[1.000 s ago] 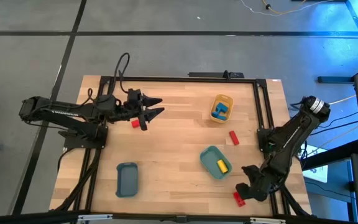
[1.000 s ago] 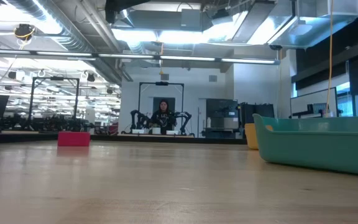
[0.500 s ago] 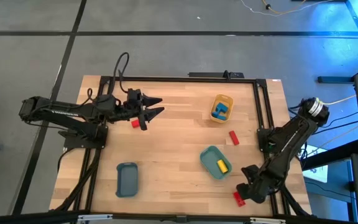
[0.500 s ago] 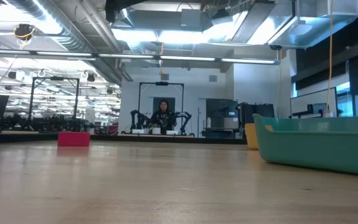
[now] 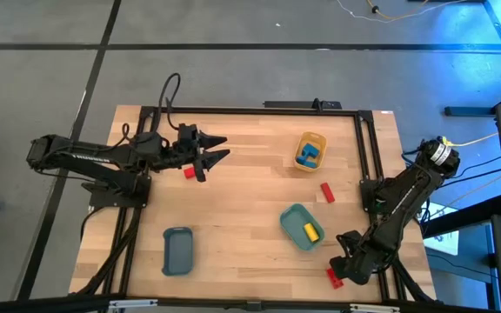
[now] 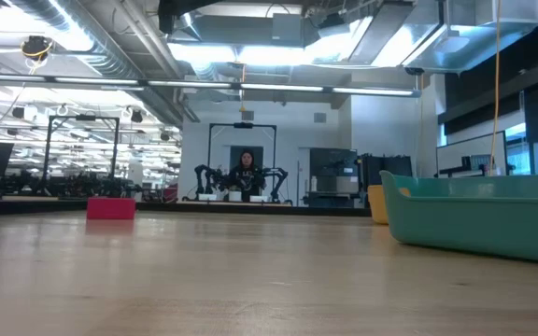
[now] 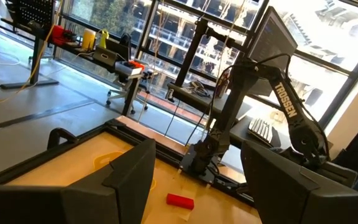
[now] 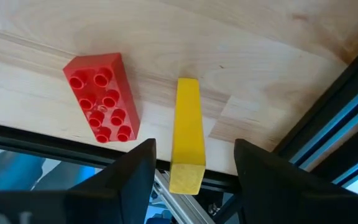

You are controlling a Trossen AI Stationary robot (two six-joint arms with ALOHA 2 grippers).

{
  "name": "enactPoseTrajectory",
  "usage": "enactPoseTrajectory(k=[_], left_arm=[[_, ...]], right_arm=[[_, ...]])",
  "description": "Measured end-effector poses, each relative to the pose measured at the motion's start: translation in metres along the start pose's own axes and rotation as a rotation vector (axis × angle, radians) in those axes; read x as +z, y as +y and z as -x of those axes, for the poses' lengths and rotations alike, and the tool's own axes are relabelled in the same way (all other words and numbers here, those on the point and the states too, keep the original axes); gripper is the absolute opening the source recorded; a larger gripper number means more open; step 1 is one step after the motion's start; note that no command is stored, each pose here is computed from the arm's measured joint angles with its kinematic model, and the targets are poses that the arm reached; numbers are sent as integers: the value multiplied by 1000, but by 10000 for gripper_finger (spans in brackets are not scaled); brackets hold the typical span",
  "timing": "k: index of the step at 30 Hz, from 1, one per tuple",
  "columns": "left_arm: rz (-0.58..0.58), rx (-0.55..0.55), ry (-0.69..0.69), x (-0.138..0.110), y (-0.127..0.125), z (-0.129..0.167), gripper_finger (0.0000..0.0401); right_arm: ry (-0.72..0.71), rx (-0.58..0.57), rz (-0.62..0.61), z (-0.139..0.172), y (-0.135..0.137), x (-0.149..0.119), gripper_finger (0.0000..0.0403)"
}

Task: Sort & place blocks by color
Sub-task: Put the yellow block into the green bin

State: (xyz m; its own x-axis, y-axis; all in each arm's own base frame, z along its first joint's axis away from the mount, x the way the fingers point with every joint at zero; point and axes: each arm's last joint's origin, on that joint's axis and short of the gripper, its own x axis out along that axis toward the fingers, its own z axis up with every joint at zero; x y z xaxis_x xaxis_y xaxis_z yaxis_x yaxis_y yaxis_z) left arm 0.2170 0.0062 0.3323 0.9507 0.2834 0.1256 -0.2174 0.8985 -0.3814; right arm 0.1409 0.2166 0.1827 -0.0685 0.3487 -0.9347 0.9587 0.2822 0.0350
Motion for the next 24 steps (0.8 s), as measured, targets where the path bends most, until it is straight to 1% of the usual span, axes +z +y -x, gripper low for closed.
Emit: enactPoseTrajectory(k=[10, 14, 24], left_arm=[[-11, 1, -1, 0, 0, 0, 231], [-25, 3, -2, 0, 0, 0, 231], [-20, 12, -6, 2, 4, -1, 231]], right_arm=[[-4, 5, -20, 2, 4, 6, 216], [-8, 8, -6, 2, 5, 7, 216], [5, 7, -5, 2, 6, 7, 216]])
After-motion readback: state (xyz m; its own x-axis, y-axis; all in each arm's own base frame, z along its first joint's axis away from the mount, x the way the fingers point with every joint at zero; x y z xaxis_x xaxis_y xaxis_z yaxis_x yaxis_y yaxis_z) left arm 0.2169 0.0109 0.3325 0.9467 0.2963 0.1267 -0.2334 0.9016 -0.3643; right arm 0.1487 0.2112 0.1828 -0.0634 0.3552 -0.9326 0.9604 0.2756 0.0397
